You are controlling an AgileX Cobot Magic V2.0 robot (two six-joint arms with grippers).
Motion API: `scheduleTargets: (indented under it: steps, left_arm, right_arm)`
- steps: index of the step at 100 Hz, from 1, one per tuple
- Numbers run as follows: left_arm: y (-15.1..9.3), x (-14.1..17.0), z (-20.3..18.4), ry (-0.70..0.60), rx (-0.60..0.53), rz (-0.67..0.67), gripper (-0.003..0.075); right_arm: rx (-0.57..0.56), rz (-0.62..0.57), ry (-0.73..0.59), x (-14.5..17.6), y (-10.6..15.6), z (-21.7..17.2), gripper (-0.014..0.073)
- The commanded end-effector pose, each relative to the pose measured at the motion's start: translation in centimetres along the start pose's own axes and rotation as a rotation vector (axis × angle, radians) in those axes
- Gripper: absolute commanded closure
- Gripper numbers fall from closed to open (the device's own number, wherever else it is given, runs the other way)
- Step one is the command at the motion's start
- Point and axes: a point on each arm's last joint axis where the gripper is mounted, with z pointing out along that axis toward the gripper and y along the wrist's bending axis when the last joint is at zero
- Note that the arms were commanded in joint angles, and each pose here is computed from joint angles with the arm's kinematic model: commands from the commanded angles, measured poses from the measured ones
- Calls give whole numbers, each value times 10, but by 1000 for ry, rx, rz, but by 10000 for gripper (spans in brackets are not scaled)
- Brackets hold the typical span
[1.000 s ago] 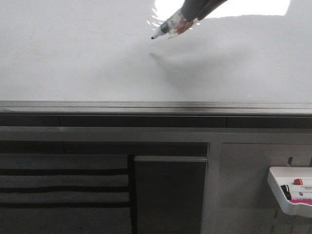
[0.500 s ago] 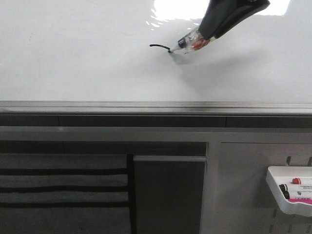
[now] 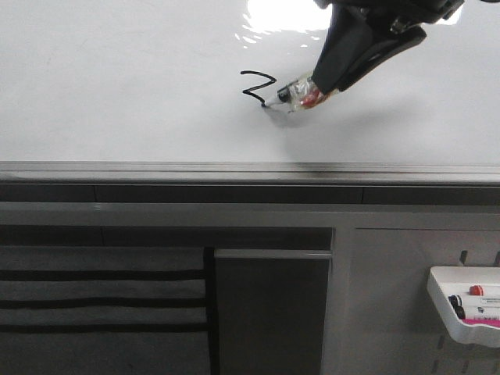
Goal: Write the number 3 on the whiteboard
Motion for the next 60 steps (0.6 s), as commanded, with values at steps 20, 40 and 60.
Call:
scheduleTargets:
  steps: [20, 40, 60]
  left_arm:
    - [5, -13, -4, -85, -44, -27, 352]
    - [5, -13, -4, -85, -44, -27, 352]
    - [5, -13, -4, -85, -44, -27, 352]
  right_arm:
    - [33, -79, -182, -28, 19, 3, 575]
    - [-17, -216, -212, -13, 48, -38, 575]
    - [-47, -310, -323, 22, 76, -79, 575]
